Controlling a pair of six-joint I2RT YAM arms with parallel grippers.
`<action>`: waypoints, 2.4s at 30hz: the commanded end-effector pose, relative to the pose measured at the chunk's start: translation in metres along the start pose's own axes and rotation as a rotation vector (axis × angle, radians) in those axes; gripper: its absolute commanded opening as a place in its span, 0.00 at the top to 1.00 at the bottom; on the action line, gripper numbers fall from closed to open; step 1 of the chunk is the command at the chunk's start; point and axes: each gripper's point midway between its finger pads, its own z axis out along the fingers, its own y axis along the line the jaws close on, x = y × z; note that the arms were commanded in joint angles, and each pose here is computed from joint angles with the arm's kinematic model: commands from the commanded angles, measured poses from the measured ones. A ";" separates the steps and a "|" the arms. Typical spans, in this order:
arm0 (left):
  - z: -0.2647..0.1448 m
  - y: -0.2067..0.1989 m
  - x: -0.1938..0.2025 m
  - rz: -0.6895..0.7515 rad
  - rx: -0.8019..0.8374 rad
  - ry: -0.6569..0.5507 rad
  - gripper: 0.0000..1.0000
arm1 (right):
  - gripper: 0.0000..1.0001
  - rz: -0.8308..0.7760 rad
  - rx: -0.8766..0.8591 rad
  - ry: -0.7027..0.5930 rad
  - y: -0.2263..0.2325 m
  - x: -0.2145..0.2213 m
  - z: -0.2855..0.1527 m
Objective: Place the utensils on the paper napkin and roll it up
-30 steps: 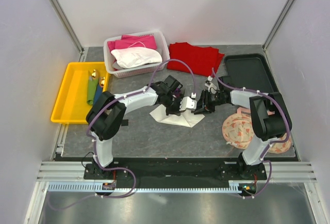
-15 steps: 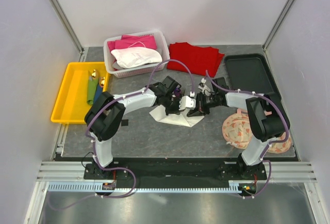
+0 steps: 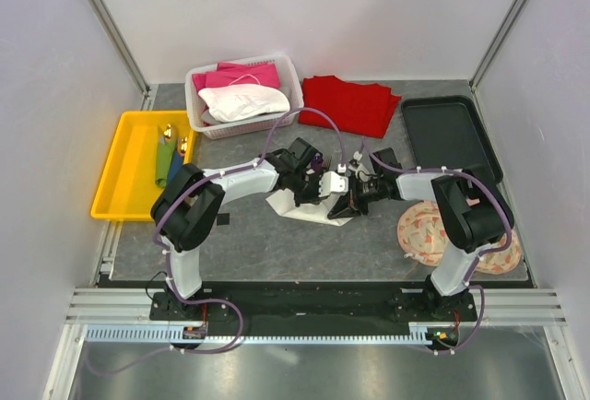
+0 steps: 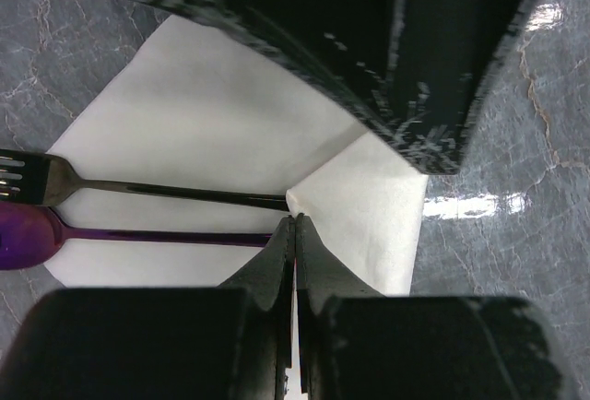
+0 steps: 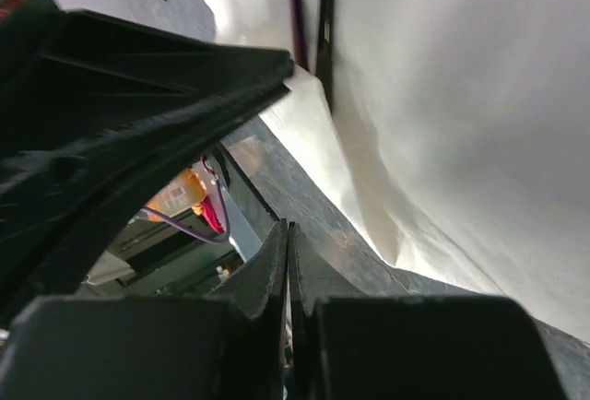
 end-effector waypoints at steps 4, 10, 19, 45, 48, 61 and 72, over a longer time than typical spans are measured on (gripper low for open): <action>-0.009 0.011 -0.012 -0.008 -0.055 -0.040 0.98 | 0.95 0.019 0.009 0.008 -0.004 0.004 0.012; -0.008 0.011 -0.011 -0.004 -0.054 -0.039 0.98 | 0.98 0.036 0.012 0.015 -0.008 -0.005 0.019; -0.011 0.013 -0.013 -0.016 -0.067 -0.036 0.97 | 1.00 0.076 0.059 0.043 -0.028 -0.001 0.031; -0.023 -0.029 -0.006 -0.089 -0.039 0.044 0.76 | 1.00 0.047 0.095 0.059 -0.030 -0.001 0.027; -0.017 -0.030 -0.006 -0.083 -0.043 0.057 0.77 | 1.00 0.050 0.094 0.060 -0.030 -0.001 0.028; 0.005 -0.037 0.019 -0.061 -0.037 0.138 0.79 | 0.99 0.049 0.099 0.070 -0.031 0.000 0.028; -0.011 -0.041 0.016 -0.047 -0.051 0.136 0.78 | 1.00 0.034 0.130 0.072 -0.037 0.000 0.027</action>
